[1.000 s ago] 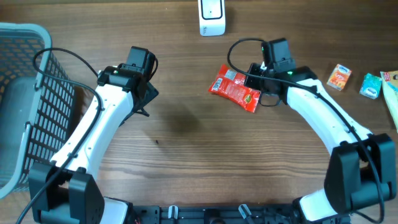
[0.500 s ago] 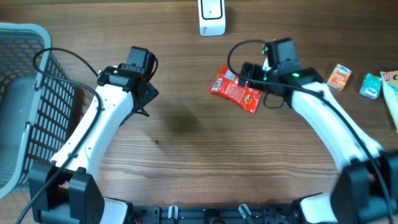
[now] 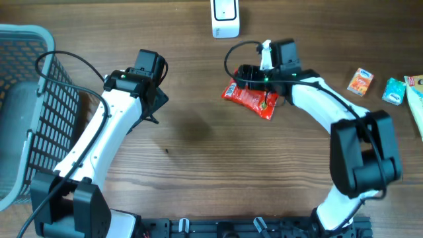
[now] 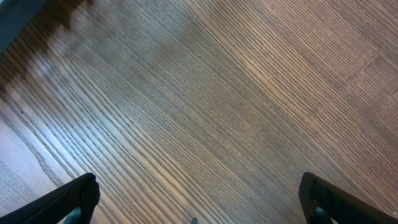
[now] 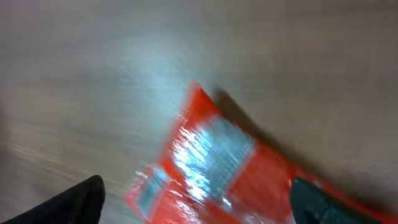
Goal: Scan the item barcode
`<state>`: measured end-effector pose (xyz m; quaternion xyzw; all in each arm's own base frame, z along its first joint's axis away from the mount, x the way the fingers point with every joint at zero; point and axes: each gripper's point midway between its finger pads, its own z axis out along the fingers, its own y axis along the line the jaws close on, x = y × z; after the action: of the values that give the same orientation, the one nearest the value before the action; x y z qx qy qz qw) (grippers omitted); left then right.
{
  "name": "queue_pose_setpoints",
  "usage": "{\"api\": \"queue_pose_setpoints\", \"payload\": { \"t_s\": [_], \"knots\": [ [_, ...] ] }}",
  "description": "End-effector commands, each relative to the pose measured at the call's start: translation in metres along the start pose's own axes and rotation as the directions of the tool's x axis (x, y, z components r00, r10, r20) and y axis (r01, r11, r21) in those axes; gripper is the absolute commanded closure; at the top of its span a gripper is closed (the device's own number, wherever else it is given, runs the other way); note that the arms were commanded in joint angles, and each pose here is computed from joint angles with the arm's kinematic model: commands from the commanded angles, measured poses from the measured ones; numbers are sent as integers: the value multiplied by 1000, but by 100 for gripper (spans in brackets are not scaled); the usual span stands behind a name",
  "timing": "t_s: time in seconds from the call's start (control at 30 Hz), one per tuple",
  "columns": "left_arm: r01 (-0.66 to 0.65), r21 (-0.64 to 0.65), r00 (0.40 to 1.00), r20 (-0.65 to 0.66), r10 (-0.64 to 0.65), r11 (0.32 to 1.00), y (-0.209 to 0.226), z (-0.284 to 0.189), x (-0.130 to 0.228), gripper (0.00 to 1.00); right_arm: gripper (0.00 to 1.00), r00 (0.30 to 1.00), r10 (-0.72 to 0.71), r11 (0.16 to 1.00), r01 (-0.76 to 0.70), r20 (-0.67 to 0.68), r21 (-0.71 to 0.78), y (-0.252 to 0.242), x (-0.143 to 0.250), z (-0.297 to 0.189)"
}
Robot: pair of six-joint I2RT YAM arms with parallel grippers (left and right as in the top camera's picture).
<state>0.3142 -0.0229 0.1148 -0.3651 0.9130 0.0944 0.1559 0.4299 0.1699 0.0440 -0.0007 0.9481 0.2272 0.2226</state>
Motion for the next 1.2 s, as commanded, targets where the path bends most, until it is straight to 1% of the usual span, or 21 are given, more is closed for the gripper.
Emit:
{"api": "queue_pose_setpoints", "payload": {
  "t_s": [0.0, 0.03, 0.13, 0.17, 0.2, 0.27, 0.3, 0.33, 0.37, 0.4, 0.47, 0.53, 0.67, 0.73, 0.8, 0.83, 0.9, 0.97, 1.03, 1.1, 1.17],
  "knots": [
    [2, -15, 1000, -10, -2, 1000, 3, 5, 2, 0, 5, 991, 112, 970, -92, -77, 223, -48, 31, 13],
    [2, -15, 1000, -10, -2, 1000, 3, 5, 2, 0, 1, 991, 108, 969, -88, -76, 230, -47, 29, 8],
    [2, -15, 1000, -10, -2, 1000, 3, 5, 2, 0, 0, 998, 54, 980, -55, 10, 189, -20, -2, -36],
    [2, -15, 1000, -10, -2, 1000, 3, 5, 2, 0, 0, 996, 23, 984, -39, 88, 177, -9, -24, -64],
    [2, -15, 1000, -10, -2, 1000, 3, 5, 2, 0, 0, 975, 2, 979, -46, 221, 197, -4, -53, -105],
    [2, -15, 1000, -10, -2, 1000, 3, 5, 2, 0, 0, 948, -28, 960, -62, 317, 272, -19, -71, -140],
    [2, -15, 1000, -10, -2, 1000, 3, 5, 2, 0, 0, 943, -78, 949, -29, 323, 315, -31, -77, -151],
    [2, -15, 1000, -10, -2, 1000, 3, 5, 2, 0, 0, 948, -99, 939, -12, 304, 345, -45, -76, -154],
    [2, -15, 1000, -10, -2, 1000, 3, 5, 2, 0, 0, 970, -103, 944, 25, 221, 329, -66, -65, -141],
    [2, -15, 1000, -10, -2, 1000, 3, 5, 2, 0, 0, 981, -143, 967, 109, 135, 233, -67, -53, -123],
    [2, -15, 1000, -10, -2, 1000, 3, 5, 2, 0, 0, 982, -187, 982, 186, 29, 33, -68, -31, -93],
    [2, -15, 1000, -10, -2, 1000, 3, 5, 2, 0, 0, 986, -160, 975, 149, -52, -165, -71, -6, -60],
    [2, -15, 1000, -10, -2, 1000, 3, 5, 2, 0, 0, 978, -110, 938, 44, -175, -344, -70, 34, -17],
    [2, -15, 1000, -10, -2, 1000, 3, 5, 2, 0, 0, 964, -68, 940, -24, -256, -340, -77, 55, -6],
    [2, -15, 1000, -10, -2, 1000, 3, 5, 2, 0, 1, 936, -28, 952, -81, -350, -294, -84, 78, -4],
    [2, -15, 1000, -10, -2, 1000, 3, 5, 2, 0, 3, 921, -17, 966, -85, -389, -245, -91, 88, -4],
    [2, -15, 1000, -10, -2, 1000, 3, 5, 2, 0, 12, 885, 11, 982, -98, -466, -163, -101, 106, -9],
    [2, -15, 1000, -10, -2, 1000, 3, 5, 2, 0, 16, 856, 33, 983, -122, -516, -139, -100, 118, -14],
    [2, -15, 1000, -10, -2, 1000, 3, 5, 2, 0, 15, 848, 23, 988, -100, -529, -117, -100, 123, -12],
    [2, -15, 1000, -10, -2, 1000, 3, 5, 2, 0, 10, 846, 31, 990, -98, -532, -98, -94, 123, -7],
    [11, -5, 1000, -3, -11, 1000, 0, 5, 0, 0, 6, 853, -8, 991, -61, -522, -115, -85, 122, 0]
  ]
}}
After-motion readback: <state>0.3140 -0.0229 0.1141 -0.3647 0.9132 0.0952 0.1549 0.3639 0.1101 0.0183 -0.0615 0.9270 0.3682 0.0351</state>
